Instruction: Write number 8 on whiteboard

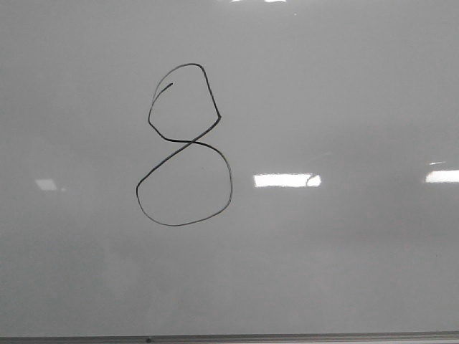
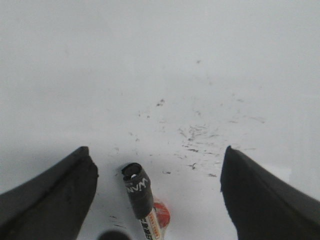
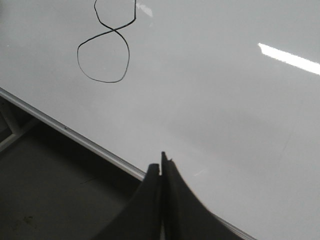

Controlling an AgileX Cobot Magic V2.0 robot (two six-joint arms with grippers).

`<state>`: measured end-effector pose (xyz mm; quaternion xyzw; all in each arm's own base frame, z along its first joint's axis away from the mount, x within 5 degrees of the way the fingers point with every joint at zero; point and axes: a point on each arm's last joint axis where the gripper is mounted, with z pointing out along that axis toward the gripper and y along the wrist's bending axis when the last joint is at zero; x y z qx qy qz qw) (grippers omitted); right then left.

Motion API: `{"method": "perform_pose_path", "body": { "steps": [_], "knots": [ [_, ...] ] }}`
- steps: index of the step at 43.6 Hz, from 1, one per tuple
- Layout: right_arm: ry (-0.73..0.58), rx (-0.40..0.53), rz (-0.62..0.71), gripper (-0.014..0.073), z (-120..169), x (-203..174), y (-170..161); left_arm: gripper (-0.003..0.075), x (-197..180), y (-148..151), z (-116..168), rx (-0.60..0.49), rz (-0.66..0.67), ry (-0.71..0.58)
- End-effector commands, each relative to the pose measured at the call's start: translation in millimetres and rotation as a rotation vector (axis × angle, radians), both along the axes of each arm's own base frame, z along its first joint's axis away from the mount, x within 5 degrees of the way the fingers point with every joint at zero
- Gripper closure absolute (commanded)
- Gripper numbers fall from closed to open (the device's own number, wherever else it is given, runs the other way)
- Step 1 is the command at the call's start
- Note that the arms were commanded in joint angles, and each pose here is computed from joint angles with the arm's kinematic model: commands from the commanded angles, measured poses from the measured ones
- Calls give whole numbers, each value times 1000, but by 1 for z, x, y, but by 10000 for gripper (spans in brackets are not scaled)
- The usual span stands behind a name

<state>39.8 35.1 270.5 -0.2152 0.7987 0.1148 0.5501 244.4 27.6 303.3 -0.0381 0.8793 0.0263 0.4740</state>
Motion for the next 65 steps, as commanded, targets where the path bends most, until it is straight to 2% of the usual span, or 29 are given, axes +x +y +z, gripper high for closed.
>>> {"method": "perform_pose_path", "body": {
  "steps": [1,6,8,15,21,32,39,65],
  "knots": [
    [-71,44,-32,656,13,3,-1,220,-23,-3,38,7,4,-173],
    [-66,43,-29,656,13,3,-1,318,-55,-8,50,12,-3,-261],
    [-60,41,-26,656,12,3,-1,389,-69,-11,50,14,-11,-290],
    [-58,41,-25,656,12,2,-1,592,-114,-21,40,13,-46,-373],
    [-58,41,-25,656,12,2,-1,740,-149,-27,26,-39,-74,-437],
    [-58,41,-25,656,12,2,-1,741,-208,-32,25,-52,-101,-633],
    [-58,41,-25,656,12,2,-1,741,-229,-32,28,-45,-105,-732],
    [-58,41,-25,656,12,2,-1,741,-231,-32,27,-44,-105,-740]
  ]
}}
